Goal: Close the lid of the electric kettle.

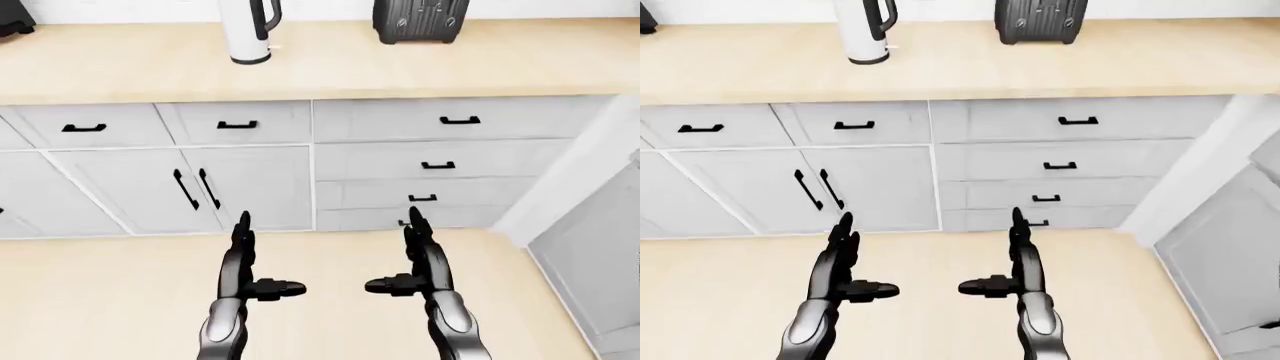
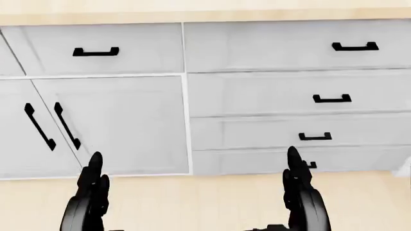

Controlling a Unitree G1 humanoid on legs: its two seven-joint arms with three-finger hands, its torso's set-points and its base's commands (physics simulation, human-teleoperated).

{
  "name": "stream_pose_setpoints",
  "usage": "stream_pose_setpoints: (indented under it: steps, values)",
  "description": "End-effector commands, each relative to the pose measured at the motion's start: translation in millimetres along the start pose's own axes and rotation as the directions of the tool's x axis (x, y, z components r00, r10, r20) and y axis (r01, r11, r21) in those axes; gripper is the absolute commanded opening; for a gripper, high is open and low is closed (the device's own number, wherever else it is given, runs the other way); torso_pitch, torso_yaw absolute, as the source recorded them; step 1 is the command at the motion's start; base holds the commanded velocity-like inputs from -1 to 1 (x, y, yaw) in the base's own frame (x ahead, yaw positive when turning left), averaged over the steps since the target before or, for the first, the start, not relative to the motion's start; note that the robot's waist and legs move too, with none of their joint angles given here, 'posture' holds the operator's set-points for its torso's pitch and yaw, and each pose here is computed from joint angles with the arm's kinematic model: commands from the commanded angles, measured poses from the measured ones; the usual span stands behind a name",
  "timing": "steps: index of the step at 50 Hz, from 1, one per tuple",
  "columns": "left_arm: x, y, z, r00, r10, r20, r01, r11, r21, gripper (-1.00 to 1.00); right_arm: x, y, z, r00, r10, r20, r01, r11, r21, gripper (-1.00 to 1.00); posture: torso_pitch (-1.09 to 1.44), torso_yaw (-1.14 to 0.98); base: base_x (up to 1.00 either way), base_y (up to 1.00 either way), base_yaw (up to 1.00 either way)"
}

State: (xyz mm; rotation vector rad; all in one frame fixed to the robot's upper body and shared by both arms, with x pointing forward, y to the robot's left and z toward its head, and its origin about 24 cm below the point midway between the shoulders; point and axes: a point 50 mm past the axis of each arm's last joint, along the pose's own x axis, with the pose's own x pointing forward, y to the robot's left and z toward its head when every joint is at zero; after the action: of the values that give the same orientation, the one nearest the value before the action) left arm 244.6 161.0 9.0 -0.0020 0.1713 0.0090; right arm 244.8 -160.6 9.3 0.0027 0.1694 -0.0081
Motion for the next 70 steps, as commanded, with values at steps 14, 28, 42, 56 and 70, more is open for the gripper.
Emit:
stream_pose_setpoints:
  steps: [14,28,42,56,70]
  values:
    - [7.1,1.0,29,0.986,-0.014,0.166,0.013,1.0,0.012,1.0,0,-2.6,40,0.984,0.002,0.178,0.004,0.999,-0.034,1.0,0.0,0.0,0.0,0.0,0.0]
    - [1.1,11.3,47,0.981,0.013,0.194,-0.013,1.0,0.0,1.0,-17,-12.8,76,0.97,-0.025,0.243,0.036,0.998,-0.043,1.0,0.0,0.0,0.0,0.0,0.0]
    - [-54.1,29.8,148,0.921,0.063,0.385,-0.049,0.998,-0.045,1.0,-81,-23.1,168,0.903,-0.054,0.425,0.098,0.992,-0.081,1.0,0.0,0.0,0.0,0.0,0.0]
    - [-91.3,61.2,201,0.85,0.161,0.501,-0.125,0.987,-0.105,1.0,-108,-36.0,215,0.85,-0.052,0.524,0.131,0.985,-0.114,1.0,0.0,0.0,0.0,0.0,0.0]
    - [-96.5,71.4,207,0.833,0.193,0.519,-0.155,0.981,-0.117,1.0,-114,-40.6,220,0.843,-0.064,0.534,0.147,0.982,-0.115,1.0,0.0,0.0,0.0,0.0,0.0]
